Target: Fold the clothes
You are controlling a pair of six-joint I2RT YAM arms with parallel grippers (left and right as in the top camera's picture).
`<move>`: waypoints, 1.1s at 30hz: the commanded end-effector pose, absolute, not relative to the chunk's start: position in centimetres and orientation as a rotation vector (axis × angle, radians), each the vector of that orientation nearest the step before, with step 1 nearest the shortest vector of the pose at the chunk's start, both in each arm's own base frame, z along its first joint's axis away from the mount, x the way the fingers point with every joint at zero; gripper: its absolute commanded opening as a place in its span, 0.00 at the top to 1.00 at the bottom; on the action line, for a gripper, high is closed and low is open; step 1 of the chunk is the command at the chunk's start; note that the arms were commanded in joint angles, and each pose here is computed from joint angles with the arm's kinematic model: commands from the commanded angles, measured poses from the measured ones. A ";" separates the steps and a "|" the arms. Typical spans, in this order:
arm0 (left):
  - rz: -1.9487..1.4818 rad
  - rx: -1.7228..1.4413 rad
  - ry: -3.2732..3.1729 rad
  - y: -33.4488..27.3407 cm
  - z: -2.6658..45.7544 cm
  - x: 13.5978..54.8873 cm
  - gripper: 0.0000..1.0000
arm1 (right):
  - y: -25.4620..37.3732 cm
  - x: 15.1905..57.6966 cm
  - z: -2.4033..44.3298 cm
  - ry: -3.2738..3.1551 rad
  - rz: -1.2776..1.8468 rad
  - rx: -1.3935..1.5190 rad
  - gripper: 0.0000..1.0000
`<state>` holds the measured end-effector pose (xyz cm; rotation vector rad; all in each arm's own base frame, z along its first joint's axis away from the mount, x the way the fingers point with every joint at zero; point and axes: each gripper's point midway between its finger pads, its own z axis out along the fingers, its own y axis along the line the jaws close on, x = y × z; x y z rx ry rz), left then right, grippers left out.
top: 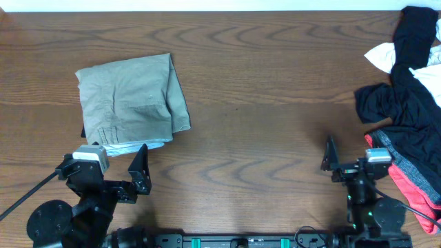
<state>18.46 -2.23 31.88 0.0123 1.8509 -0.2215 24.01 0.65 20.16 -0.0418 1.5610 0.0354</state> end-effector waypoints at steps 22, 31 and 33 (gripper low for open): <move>-0.207 0.013 1.856 -2.1 31.6 18.5 0.02 | 0.0 24.6 15.7 1.644 -0.006 -0.021 0.01; -0.207 0.013 1.856 -2.1 31.6 18.5 0.02 | 0.0 24.6 15.7 1.644 -0.007 -0.021 0.01; -0.208 0.013 1.856 -2.1 31.6 18.5 0.02 | 0.0 24.6 15.7 1.644 -0.007 -0.021 0.01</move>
